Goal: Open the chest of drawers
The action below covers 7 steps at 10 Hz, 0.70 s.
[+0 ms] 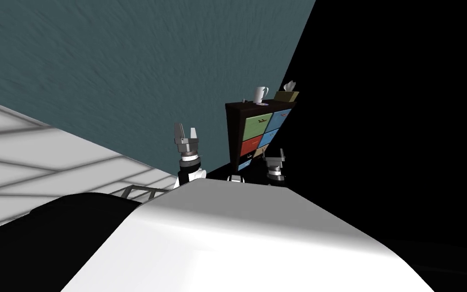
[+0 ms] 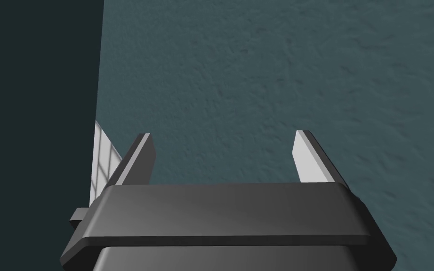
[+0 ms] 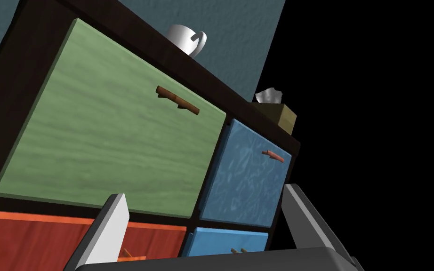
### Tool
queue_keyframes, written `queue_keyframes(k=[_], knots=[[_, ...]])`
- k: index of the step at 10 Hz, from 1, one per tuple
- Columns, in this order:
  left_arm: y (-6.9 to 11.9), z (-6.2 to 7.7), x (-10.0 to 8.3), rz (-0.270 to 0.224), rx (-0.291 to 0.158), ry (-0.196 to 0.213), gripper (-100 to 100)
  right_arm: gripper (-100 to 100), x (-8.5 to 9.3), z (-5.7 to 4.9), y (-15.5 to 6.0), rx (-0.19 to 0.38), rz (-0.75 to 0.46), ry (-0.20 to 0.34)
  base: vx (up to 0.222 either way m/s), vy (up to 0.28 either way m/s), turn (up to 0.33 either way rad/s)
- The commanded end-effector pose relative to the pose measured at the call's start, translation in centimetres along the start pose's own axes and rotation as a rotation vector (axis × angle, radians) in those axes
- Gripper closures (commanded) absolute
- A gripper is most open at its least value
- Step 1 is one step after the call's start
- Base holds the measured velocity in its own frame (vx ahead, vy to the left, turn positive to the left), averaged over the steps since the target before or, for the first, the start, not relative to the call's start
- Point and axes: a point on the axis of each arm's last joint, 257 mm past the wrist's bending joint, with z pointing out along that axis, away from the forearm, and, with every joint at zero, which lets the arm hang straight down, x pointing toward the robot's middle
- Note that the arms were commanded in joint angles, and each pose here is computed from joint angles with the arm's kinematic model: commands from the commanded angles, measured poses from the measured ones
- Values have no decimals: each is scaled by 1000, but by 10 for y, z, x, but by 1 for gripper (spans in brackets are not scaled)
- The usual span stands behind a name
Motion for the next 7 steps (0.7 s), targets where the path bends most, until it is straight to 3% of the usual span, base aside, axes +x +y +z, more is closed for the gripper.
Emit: queue_keyframes(k=[1, 7], knots=[[0, 0, 0, 0, 0, 0, 0, -100, -3, -3, -1, 2, 67, -10, 27, -29, 2], [0, 0, 0, 0, 0, 0, 0, -100, -27, -19, -15, 6, 285, -77, 40, -57, 134]])
